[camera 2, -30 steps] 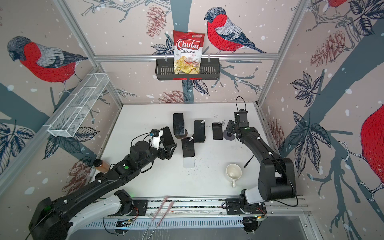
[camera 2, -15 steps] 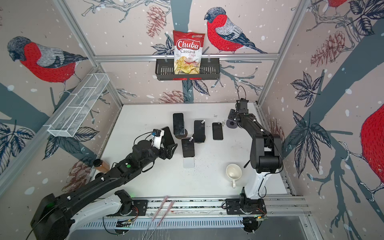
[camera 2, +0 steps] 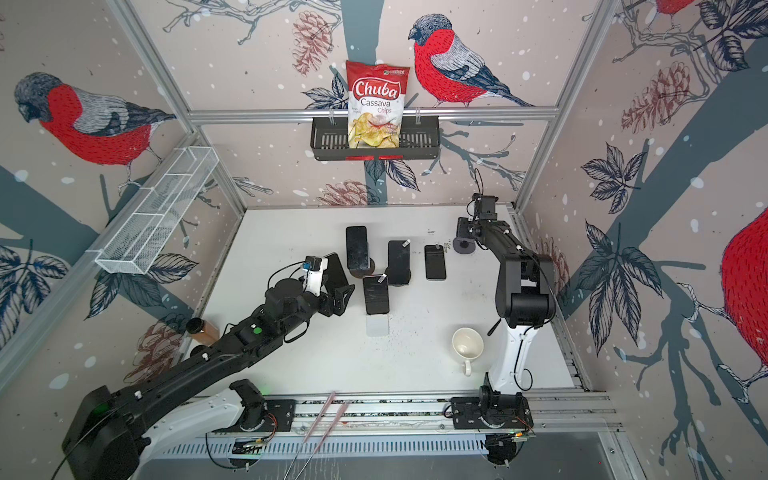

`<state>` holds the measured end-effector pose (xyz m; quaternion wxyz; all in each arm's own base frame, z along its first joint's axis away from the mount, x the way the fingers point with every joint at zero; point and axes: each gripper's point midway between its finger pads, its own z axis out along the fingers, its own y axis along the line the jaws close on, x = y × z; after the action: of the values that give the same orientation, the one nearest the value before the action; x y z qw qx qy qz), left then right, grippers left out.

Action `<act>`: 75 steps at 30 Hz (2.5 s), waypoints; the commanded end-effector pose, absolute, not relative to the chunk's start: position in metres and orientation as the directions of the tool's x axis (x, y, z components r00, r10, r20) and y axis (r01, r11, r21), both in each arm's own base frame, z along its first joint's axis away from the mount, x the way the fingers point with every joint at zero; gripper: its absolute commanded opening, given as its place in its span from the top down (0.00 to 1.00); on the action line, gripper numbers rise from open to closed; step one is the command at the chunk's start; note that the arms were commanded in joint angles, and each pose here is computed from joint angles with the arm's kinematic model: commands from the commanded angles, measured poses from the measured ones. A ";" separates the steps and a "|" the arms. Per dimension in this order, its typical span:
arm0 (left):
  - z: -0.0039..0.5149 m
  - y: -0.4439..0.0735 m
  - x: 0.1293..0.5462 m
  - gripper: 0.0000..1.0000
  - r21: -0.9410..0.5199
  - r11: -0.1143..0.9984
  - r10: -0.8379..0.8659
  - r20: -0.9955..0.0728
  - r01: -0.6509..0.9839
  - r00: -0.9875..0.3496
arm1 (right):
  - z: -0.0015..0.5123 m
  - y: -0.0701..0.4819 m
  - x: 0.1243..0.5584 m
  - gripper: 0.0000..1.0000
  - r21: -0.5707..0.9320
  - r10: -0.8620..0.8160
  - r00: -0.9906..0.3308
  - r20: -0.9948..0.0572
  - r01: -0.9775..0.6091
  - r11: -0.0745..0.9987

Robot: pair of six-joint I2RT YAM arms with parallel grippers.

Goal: Remove the phone from the phone stand
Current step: 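Carry the grey stand with the right gripper farther from the robot, then lower the grey stand onto the table and open the right gripper, then move the right gripper toward the purple-edged phone held by the left gripper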

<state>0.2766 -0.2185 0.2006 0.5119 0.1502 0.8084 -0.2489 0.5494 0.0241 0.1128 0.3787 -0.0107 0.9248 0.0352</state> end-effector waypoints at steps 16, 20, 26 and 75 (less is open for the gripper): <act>0.212 -0.220 0.280 0.03 -0.266 0.828 -0.047 -0.910 0.493 -0.412 | 0.120 0.030 0.557 0.24 0.080 -0.001 -0.685 -0.728 -0.086 0.993; 0.211 -0.218 0.280 0.03 -0.265 0.834 -0.049 -0.909 0.484 -0.413 | 0.133 0.030 0.557 0.19 0.087 0.017 -0.669 -0.743 -0.072 0.994; 0.212 -0.214 0.281 0.03 -0.264 0.843 -0.058 -0.911 0.468 -0.409 | 0.154 0.030 0.551 0.12 0.078 0.038 -0.643 -0.765 -0.035 0.996; 0.197 -0.220 0.264 0.03 -0.289 0.874 -0.054 -0.857 0.391 -0.513 | 0.189 0.167 0.339 0.04 0.087 -0.039 -0.568 -0.822 -0.193 0.977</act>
<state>0.2623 -0.2233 0.1960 0.4841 0.1172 0.8345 -0.2358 0.3432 0.1694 0.1860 0.4538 -0.0758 0.8836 0.0874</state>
